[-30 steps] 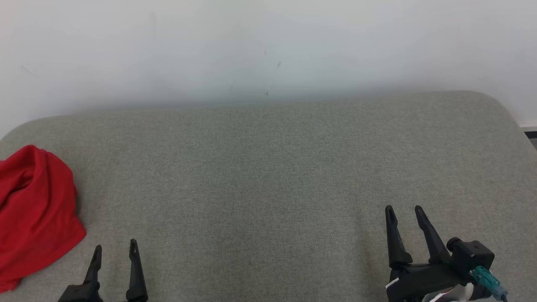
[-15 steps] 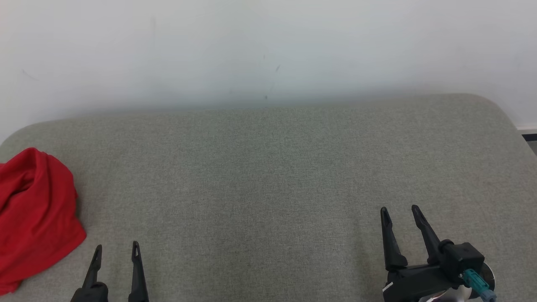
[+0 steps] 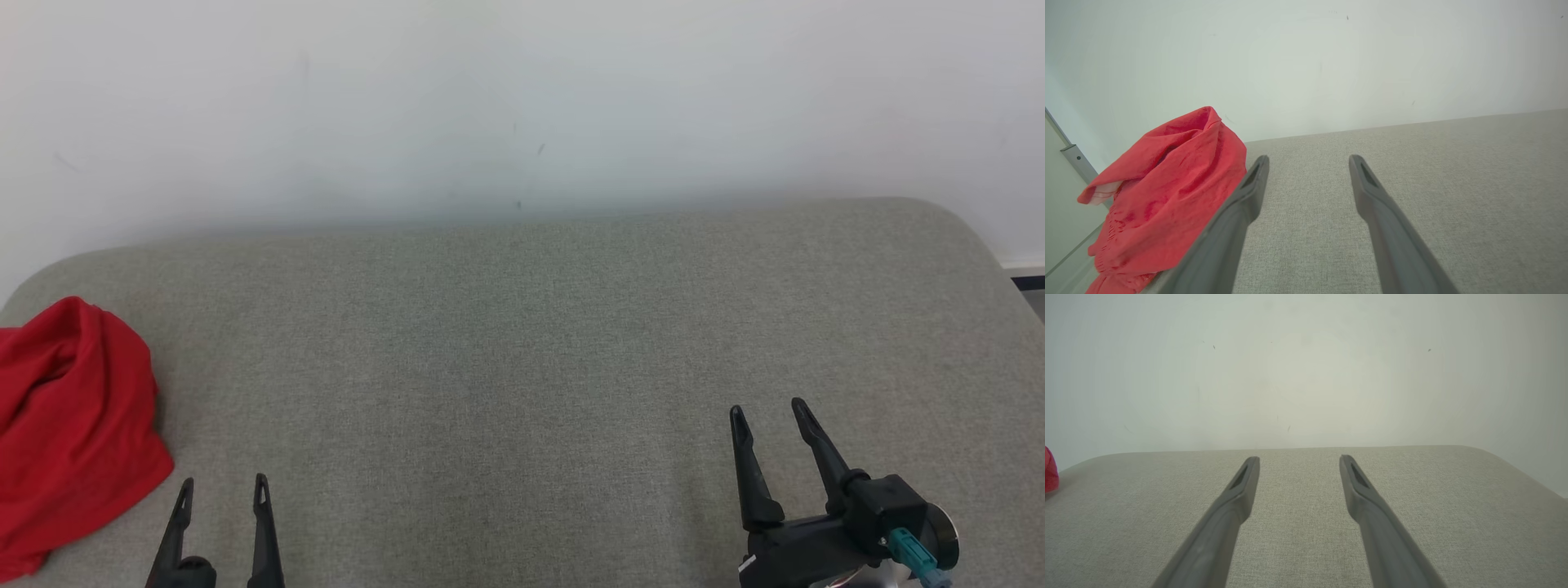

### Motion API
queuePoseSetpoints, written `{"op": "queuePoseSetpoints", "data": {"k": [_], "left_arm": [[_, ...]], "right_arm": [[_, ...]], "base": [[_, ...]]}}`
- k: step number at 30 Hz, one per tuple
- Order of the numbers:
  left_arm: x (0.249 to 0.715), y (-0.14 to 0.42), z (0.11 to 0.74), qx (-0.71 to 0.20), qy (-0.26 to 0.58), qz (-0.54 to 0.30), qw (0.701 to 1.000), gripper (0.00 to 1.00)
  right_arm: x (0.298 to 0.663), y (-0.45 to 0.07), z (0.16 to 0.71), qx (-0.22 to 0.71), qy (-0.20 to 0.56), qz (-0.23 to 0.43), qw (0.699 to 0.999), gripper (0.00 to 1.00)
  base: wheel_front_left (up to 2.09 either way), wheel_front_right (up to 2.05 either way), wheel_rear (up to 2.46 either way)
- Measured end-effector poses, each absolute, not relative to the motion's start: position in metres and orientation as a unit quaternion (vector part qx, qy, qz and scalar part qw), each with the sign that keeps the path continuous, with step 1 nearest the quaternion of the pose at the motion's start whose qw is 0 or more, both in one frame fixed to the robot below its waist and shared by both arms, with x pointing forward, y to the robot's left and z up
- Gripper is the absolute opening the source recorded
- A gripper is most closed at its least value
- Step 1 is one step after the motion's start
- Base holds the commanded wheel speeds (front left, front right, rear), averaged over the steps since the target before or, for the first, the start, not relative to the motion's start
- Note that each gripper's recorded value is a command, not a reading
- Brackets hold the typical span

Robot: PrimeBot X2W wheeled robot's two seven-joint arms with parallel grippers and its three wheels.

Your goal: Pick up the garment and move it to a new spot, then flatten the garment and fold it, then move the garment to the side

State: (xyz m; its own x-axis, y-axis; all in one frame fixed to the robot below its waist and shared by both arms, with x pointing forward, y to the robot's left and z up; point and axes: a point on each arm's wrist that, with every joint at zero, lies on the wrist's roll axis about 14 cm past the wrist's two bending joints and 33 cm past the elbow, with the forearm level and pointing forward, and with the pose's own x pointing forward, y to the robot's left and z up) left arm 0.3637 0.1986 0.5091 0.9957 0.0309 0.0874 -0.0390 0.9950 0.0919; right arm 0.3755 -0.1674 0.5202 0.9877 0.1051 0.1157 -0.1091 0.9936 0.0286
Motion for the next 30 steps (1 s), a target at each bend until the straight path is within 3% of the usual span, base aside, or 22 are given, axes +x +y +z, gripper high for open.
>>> {"op": "queuePoseSetpoints", "data": {"k": [18, 30], "left_arm": [[0.359, 0.203, 0.506, 0.045, -0.039, 0.028, 0.998, 1.00], [0.332, 0.244, 0.498, 0.045, -0.023, 0.093, 0.994, 1.00]], "right_arm": [[0.375, -0.163, 0.514, 0.019, -0.048, 0.060, 0.997, 1.00], [0.390, -0.111, 0.503, 0.021, -0.031, 0.135, 0.990, 1.00]], "base": [[0.00, 0.00, 0.00], [0.00, 0.00, 0.00]]}}
